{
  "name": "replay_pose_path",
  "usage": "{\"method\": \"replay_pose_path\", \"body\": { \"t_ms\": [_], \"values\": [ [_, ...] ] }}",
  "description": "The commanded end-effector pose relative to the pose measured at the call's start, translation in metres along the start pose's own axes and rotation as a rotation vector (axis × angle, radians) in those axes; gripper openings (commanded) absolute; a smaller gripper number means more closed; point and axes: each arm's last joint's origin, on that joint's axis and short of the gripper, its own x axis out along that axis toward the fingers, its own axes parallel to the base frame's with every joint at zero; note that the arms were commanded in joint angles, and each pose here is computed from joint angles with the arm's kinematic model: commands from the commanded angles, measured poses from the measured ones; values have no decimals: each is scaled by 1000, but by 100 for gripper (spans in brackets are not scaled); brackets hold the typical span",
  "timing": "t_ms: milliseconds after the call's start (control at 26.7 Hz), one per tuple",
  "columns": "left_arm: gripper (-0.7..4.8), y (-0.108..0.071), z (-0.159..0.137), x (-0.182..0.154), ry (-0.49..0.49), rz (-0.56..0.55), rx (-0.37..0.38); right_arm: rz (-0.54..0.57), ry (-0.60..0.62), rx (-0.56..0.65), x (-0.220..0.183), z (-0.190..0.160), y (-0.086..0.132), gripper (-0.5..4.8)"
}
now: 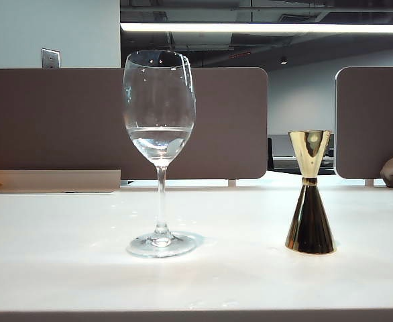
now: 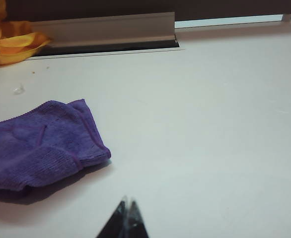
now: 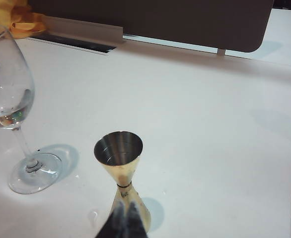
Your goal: Pick up the jigger and pour the water inside into the glass.
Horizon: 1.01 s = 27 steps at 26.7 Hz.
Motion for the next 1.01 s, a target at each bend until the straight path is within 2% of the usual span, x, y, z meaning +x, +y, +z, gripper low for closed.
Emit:
{"method": "replay_pose_path", "body": {
  "t_ms": [37,561,748,860,1009],
  "values": [
    [-5,0,1,0,-12,0,0,1,-17,1,0,3,0,13],
    [-5,0,1,0,-10,-1,0,-7,-122,-6,-13,-6,-1,13],
    [-5,0,1,0,-10,-1,0,-88,-99,9,-2,-29,-12,13],
    [-5,0,1,0,-10,-1,0,-217,-102,22,-3,-30,-24,13],
    [-5,0,1,0,-10,-1,0,-329,-113,31,-3,-36,-35,13]
  ]
}}
